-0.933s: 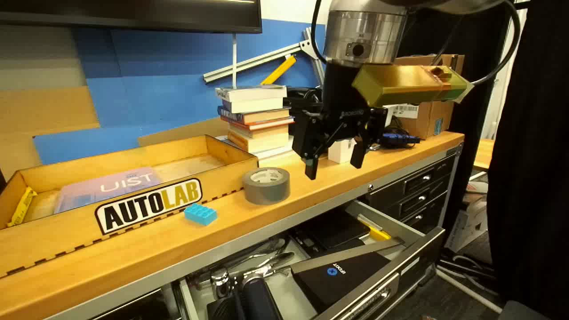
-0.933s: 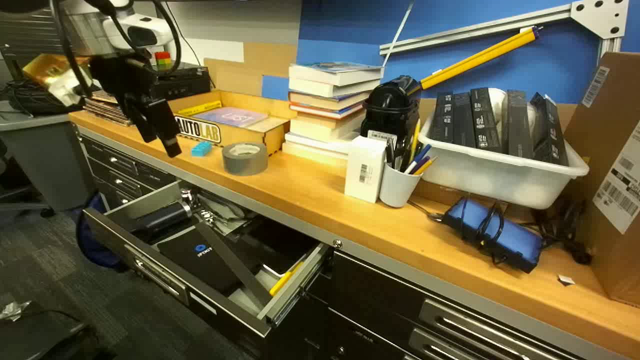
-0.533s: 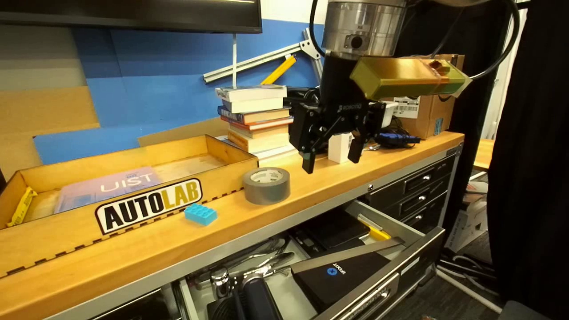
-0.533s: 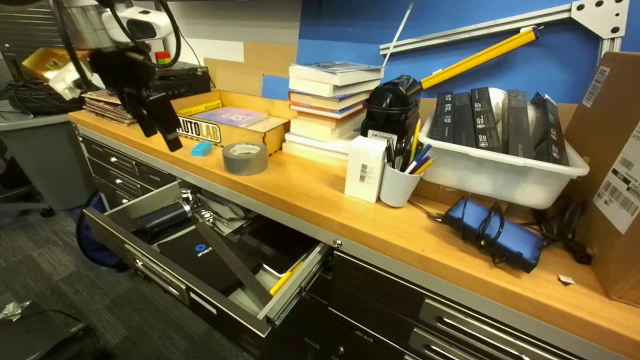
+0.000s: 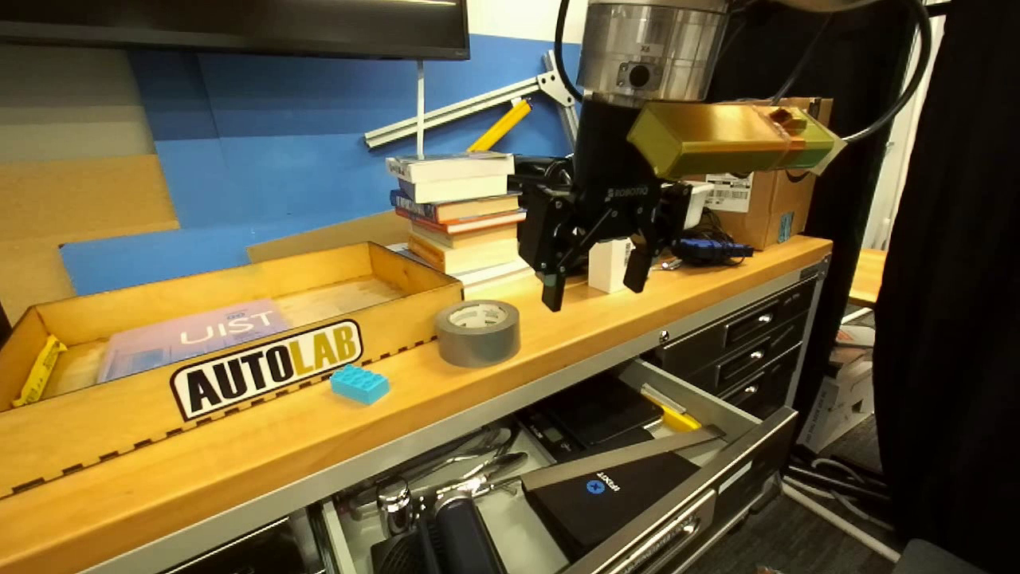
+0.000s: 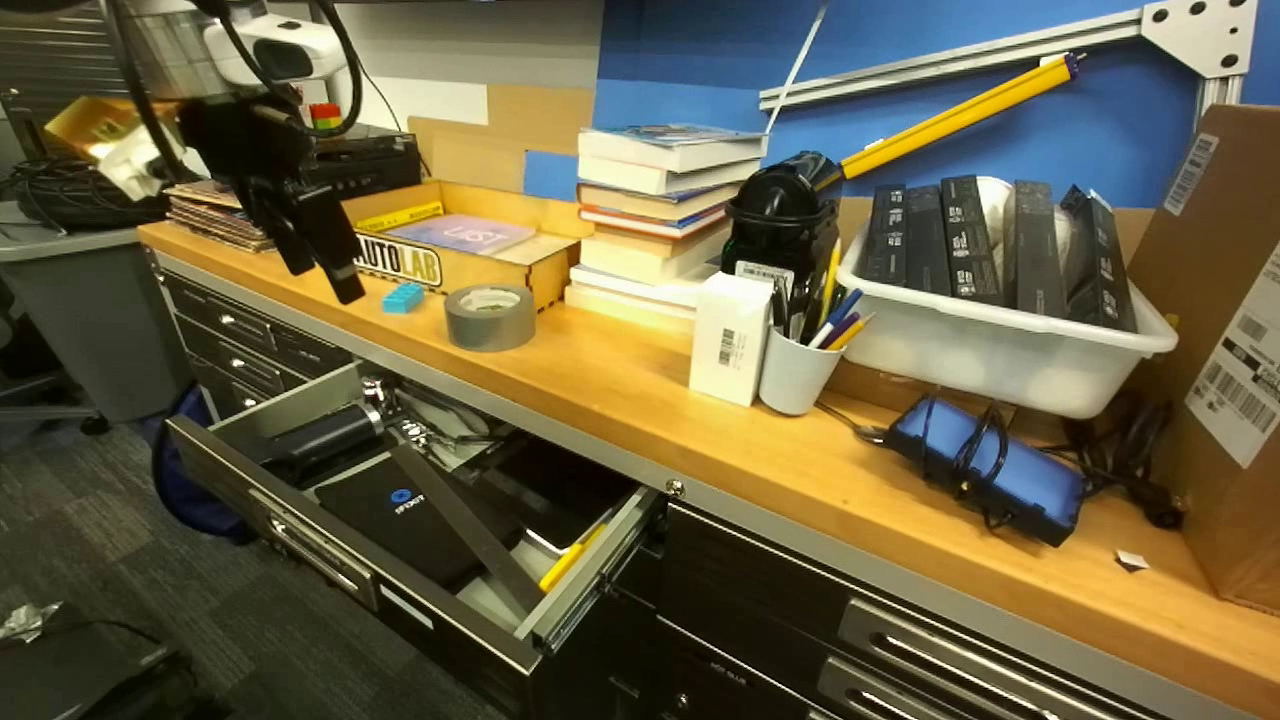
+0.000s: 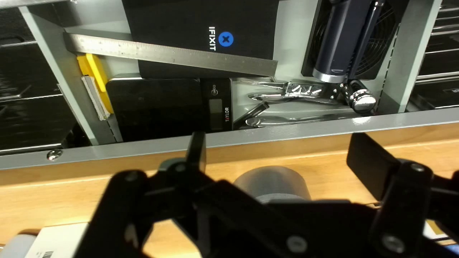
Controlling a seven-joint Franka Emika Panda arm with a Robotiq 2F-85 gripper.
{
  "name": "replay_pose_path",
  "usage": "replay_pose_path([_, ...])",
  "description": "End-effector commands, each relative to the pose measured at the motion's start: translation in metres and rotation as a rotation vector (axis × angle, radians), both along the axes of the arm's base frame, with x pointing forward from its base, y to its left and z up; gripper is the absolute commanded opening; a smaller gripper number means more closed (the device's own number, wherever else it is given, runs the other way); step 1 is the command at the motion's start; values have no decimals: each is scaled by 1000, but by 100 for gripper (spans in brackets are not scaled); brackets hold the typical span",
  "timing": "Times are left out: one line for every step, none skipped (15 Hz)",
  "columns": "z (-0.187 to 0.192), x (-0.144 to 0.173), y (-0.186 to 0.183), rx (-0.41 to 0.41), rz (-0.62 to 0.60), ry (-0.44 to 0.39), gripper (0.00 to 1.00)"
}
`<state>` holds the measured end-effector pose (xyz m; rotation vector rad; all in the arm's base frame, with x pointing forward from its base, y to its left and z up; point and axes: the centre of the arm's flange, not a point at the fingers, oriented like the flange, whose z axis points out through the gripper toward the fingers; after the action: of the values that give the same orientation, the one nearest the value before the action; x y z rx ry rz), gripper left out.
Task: Put the blue block in the drawer and close it
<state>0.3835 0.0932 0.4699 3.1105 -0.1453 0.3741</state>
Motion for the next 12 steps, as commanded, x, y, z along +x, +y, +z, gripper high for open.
replay_pose_path([0,0,0,0,0,0,100])
replay_pose_path([0,0,0,0,0,0,100])
replay_pose_path([2,7,8,-9,5,5,100])
replay_pose_path([6,20,21,-4,16,22,100])
replay_pose_path([7,30,34,5,35,39,100])
replay_pose_path([8,40,51,4,51,53,100])
replay_pose_path([8,47,66,-4,75,61,100])
replay_pose_path([8,55,85,-8,90,82,100])
replay_pose_path([7,63,101,-7,113,105,100])
replay_pose_path([4,73,118,-15,100,122,100])
replay_pose_path([-1,83,131,-15,80,138,100])
replay_pose_path([-5,91,142,-13,79,151,100])
